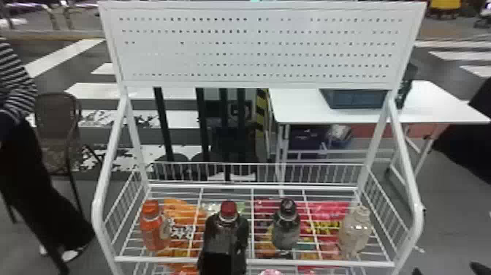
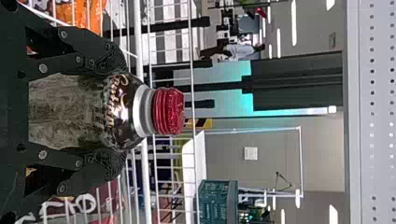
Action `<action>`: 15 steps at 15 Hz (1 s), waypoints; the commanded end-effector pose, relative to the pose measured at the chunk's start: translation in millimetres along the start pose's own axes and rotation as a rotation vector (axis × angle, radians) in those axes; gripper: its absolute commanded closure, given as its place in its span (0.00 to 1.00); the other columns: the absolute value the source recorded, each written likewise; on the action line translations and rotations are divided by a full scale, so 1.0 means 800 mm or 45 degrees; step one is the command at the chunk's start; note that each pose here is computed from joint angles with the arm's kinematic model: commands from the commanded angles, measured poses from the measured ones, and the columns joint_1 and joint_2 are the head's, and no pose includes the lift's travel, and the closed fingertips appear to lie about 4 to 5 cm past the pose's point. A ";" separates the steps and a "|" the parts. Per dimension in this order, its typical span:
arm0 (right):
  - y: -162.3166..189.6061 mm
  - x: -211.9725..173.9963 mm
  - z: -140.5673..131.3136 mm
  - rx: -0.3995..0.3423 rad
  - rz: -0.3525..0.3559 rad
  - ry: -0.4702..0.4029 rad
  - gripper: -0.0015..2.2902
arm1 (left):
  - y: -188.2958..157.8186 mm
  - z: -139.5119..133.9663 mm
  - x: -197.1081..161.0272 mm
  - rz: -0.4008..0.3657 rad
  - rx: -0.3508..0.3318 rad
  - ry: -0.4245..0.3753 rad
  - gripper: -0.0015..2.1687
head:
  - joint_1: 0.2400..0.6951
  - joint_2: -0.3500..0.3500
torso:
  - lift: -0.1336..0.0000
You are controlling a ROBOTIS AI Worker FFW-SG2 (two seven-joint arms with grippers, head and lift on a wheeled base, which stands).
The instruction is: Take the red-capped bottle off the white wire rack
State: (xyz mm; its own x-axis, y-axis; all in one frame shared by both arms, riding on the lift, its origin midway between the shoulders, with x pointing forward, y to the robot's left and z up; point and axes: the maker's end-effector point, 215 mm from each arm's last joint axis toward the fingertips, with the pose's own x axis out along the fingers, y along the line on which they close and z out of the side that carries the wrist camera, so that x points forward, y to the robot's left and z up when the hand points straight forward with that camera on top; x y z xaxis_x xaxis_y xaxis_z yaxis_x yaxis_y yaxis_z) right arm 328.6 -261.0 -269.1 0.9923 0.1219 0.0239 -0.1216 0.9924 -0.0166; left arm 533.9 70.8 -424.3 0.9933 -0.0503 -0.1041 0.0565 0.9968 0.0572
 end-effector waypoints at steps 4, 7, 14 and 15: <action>0.004 0.006 -0.002 0.007 0.006 0.000 0.07 | 0.026 0.066 -0.052 0.022 0.072 0.005 0.79 | 0.57 0.50 | 1.00; 0.004 0.011 -0.010 0.014 0.007 0.027 0.07 | 0.075 0.127 -0.082 0.079 0.049 -0.040 0.79 | 0.57 0.50 | 1.00; 0.013 0.016 -0.010 0.015 0.022 0.029 0.07 | 0.225 0.186 -0.139 0.214 0.004 -0.043 0.79 | 0.57 0.50 | 1.00; 0.016 0.017 -0.011 0.018 0.026 0.031 0.07 | 0.237 0.181 -0.144 0.214 -0.011 -0.029 0.79 | 0.57 0.50 | 1.00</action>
State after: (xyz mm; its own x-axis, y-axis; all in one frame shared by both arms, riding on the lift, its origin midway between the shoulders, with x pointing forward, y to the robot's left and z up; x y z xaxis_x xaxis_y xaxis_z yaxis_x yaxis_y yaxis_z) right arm 340.0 -248.6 -277.1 0.9901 0.1403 -0.0006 -0.1403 0.9901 -0.0046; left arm 452.0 234.9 -257.1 0.9941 0.0926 -0.0573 -0.0883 0.9935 0.0723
